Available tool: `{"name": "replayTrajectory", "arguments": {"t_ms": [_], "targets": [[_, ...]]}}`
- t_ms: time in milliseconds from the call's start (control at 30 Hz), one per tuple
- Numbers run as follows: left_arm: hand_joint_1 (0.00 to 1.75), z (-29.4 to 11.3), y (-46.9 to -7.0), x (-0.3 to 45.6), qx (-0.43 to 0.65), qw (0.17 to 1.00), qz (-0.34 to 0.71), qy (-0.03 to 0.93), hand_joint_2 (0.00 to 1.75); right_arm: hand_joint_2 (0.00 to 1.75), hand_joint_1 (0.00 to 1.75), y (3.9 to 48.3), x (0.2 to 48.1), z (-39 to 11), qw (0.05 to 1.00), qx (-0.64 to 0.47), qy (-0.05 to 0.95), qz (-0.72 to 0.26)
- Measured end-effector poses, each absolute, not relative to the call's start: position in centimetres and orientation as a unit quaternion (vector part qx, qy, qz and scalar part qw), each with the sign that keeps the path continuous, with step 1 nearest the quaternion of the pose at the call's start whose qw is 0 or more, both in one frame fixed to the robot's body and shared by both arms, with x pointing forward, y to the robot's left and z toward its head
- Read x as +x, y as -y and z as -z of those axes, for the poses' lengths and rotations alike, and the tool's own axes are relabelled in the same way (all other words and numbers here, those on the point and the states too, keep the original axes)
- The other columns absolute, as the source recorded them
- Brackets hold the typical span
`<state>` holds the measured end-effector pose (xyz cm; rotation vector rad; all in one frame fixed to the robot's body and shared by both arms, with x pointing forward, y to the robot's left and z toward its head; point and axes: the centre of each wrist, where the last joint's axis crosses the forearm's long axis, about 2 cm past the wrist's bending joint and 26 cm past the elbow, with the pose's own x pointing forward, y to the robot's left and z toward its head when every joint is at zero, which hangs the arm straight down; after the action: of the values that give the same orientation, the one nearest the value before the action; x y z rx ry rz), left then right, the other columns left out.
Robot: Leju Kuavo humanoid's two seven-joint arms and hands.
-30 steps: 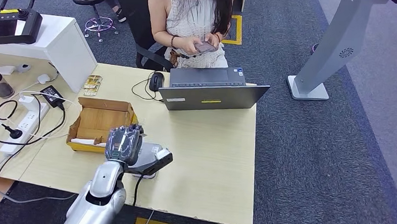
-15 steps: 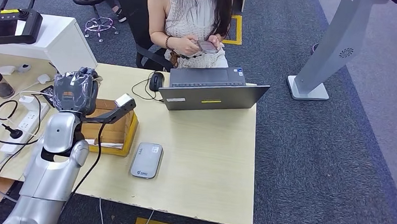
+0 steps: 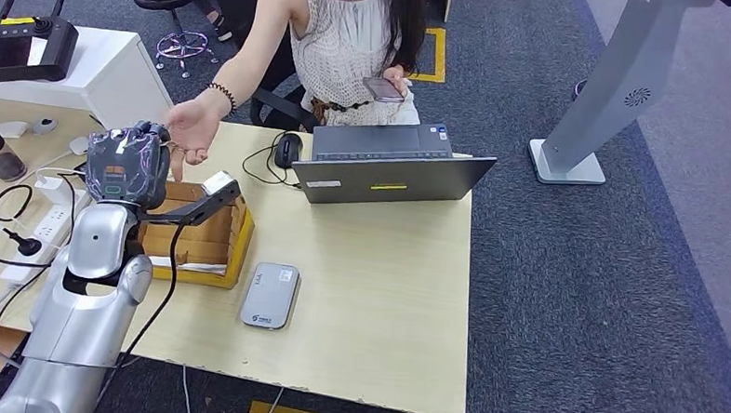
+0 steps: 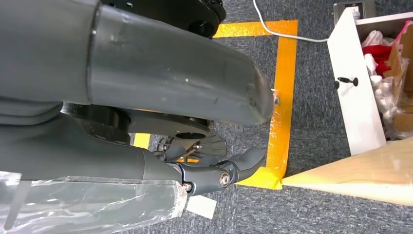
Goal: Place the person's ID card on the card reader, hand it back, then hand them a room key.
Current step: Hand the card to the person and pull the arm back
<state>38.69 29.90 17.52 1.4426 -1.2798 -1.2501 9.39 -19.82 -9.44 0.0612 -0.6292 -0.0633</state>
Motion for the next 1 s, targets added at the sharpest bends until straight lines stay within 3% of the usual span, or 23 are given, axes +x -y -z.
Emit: {"name": "replayTrajectory", "arguments": {"t_ms": [67, 200, 633, 1000], "targets": [[1.75, -17.5, -29.9, 38.7, 0.573, 0.409, 0.496, 0.508, 1.75, 0.00, 0.00, 19.8, 9.4, 9.4, 0.950, 0.030, 0.309, 0.031], [0.00, -17.4, -29.9, 38.6, 0.571, 0.409, 0.498, 0.508, 1.75, 0.00, 0.00, 19.8, 9.4, 9.4, 0.950, 0.029, 0.309, 0.030], [0.00, -16.1, -29.0, 37.2, 0.557, 0.402, 0.498, 0.529, 1.75, 0.00, 0.00, 20.0, 9.2, 9.5, 0.950, 0.024, 0.310, 0.038], [0.00, -12.5, -26.6, 30.5, 0.435, 0.454, 0.552, 0.547, 1.75, 0.00, 0.00, 20.4, 8.0, 9.8, 0.948, 0.006, 0.305, 0.089]]}}
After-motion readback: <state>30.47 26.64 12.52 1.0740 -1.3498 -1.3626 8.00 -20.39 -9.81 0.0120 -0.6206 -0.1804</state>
